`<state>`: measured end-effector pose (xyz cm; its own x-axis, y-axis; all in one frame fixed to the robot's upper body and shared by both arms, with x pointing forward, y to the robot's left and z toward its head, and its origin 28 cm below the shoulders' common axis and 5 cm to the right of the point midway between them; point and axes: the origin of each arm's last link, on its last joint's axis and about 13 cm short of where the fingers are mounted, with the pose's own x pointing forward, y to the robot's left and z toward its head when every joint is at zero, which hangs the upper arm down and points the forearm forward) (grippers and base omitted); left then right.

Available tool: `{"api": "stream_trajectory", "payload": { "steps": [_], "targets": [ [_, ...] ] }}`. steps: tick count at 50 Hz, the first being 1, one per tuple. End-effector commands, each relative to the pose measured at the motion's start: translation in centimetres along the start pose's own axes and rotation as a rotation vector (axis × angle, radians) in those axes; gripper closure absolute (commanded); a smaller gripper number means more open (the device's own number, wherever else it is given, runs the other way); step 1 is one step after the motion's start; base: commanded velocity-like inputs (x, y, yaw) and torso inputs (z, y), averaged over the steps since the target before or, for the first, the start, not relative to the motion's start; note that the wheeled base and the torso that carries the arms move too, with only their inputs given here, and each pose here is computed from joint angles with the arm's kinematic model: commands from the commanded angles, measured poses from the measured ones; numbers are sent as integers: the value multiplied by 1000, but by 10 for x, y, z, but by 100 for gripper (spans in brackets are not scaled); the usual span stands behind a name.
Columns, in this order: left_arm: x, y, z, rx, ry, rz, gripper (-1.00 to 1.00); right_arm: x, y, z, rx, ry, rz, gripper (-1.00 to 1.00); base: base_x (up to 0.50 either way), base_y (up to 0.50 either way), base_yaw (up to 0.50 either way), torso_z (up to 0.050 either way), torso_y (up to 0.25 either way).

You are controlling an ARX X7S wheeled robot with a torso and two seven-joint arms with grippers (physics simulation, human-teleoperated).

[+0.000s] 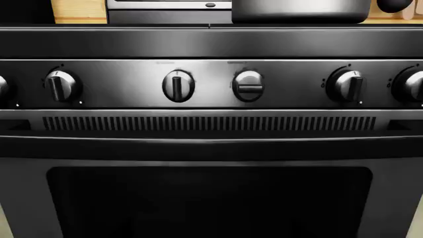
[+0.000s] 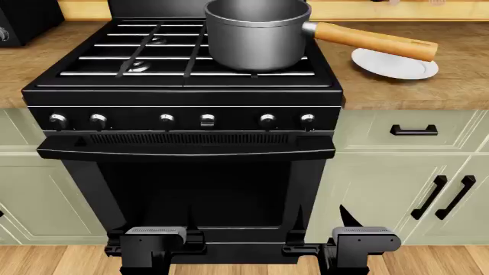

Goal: Pick the croissant and place it on the pan. Then turn on the stove to warm the croissant.

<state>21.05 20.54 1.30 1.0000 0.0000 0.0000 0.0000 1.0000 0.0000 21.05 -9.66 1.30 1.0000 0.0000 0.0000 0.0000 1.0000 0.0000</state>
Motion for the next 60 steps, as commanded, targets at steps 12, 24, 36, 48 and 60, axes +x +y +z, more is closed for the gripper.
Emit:
{"api": "stream_trajectory", "payload": {
  "steps": [12,24,36,48,60],
  "targets": [
    [-1,-1,-2,18,5,-14,-100,1,-1,0,10,3,-6,-100,0,0,0,0,0],
    [-1,-1,-3,7,12,-24,-100,0,0,1,19,-20,20,-100,15,-158,0,0,0],
    [0,-1,-5,5,16,-25,-100,0,-1,0,24,-28,15,-100,83,-500,0,0,0],
    [0,-2,-5,7,19,-26,-100,0,0,0,26,-29,16,-100,87,-500,0,0,0],
    [0,-2,-6,11,27,-29,-100,0,0,0,26,-29,17,-100,87,-500,0,0,0]
  ]
}}
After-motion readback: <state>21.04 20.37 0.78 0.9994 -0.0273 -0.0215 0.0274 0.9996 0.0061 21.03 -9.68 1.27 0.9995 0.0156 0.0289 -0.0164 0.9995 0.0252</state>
